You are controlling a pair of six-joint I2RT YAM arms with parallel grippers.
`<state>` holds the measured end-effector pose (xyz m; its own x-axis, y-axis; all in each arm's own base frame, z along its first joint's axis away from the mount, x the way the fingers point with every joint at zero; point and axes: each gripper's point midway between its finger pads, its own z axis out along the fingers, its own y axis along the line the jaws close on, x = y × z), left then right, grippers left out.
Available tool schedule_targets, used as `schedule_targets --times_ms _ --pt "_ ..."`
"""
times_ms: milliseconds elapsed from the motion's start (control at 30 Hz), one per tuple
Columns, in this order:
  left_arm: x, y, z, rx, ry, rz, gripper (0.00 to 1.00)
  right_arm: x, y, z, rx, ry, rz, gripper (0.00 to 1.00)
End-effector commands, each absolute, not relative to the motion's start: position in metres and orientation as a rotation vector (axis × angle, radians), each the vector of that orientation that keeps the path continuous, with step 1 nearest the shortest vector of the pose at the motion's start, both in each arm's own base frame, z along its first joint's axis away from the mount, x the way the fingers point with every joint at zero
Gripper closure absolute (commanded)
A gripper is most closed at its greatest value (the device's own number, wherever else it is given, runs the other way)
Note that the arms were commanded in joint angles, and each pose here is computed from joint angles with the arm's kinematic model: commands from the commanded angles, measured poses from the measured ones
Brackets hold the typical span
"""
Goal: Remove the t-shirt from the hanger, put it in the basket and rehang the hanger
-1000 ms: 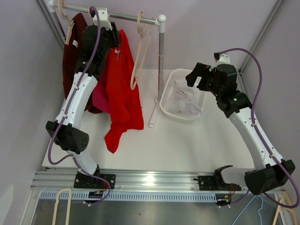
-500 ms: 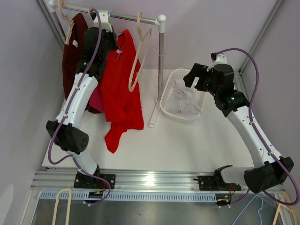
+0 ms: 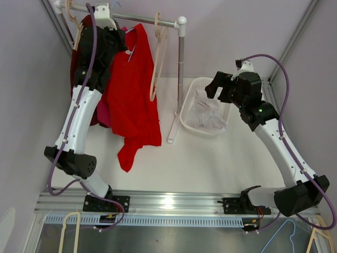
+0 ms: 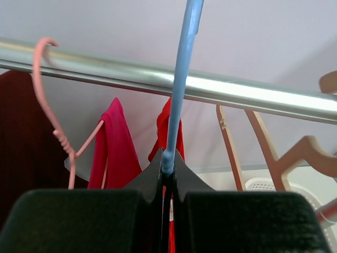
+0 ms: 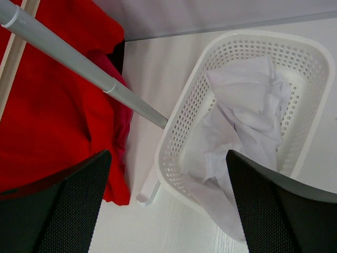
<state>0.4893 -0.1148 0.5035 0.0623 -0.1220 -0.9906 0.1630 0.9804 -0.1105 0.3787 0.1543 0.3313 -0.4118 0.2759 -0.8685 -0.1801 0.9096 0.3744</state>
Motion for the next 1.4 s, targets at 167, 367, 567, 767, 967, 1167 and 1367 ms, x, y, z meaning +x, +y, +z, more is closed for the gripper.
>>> schedule_targets --times_ms 167,367,567,767,967,1167,1367 --pt "0.444 -0.079 0.518 -0.262 1.443 -0.14 0.99 0.364 0.18 0.352 -0.009 1.875 0.563 0.05" --pt "0.399 -0.052 0.508 -0.557 1.459 0.119 0.99 0.298 0.242 0.395 -0.319 1.627 0.696 0.06" --pt "0.364 -0.055 0.515 -0.644 1.47 0.177 0.99 0.204 0.316 0.393 -0.674 1.441 0.875 0.08" --pt "0.344 -0.064 0.504 -0.643 1.502 0.212 0.99 0.151 0.363 0.375 -0.788 1.318 1.031 0.07" --pt "0.341 -0.071 0.502 -0.629 1.511 0.184 0.99 0.14 0.398 0.372 -0.817 1.293 1.073 0.07" --pt "0.344 -0.077 0.497 -0.605 1.527 0.161 0.99 0.149 0.418 0.368 -0.797 1.311 1.039 0.2" --pt "0.347 -0.086 0.486 -0.584 1.556 0.119 0.99 0.157 0.415 0.378 -0.755 1.294 0.999 0.35"
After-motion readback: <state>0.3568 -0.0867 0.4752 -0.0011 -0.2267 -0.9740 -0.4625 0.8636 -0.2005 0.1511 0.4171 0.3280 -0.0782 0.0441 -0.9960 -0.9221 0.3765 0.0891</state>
